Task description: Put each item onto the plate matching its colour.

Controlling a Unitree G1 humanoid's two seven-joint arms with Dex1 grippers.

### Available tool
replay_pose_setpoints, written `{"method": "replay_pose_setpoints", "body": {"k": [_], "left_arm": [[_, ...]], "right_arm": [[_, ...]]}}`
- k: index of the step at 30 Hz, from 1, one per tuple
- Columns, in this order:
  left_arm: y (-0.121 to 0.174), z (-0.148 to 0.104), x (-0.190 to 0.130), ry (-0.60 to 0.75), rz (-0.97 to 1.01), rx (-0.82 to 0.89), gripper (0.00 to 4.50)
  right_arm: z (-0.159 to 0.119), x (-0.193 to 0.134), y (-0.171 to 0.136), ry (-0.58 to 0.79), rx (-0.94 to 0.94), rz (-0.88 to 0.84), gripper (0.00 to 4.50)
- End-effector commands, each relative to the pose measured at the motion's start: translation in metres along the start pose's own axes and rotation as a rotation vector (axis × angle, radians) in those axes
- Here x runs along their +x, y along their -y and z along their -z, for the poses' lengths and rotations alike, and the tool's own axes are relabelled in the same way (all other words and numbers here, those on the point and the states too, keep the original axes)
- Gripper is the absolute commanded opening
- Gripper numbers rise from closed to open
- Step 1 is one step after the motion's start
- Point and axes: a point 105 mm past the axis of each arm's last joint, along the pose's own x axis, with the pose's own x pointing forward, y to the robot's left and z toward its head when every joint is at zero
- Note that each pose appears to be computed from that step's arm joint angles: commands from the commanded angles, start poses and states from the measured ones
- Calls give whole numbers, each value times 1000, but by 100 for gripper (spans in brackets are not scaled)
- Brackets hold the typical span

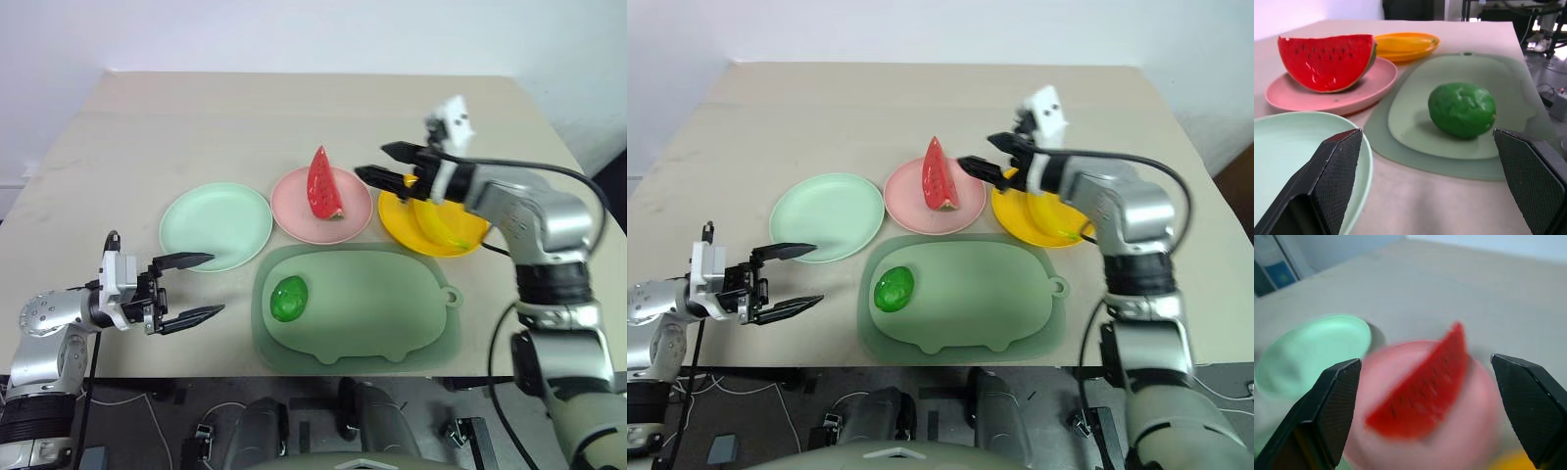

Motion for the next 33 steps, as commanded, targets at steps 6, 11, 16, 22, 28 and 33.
{"method": "replay_pose_setpoints", "body": {"k": [6,11,16,22,28,33], "left_arm": [[-1,-17,7,-23,10,17,450],[16,-29,26,13,32,-3,450],[27,-27,33,-33,18,-53,450],[36,-30,42,-51,-3,-92,450],[45,-20,61,-104,-44,-115,450],[43,-16,82,-104,-69,-100,450]], "right_arm": [[0,-105,-28,-27,-140,-236,446],[10,-132,-46,-83,-90,-380,446],[26,-135,-49,-124,-143,-404,446],[37,-143,-45,-104,-209,-379,446],[56,-152,-40,-131,-327,-367,446],[57,-144,-45,-102,-335,-381,446]]}}
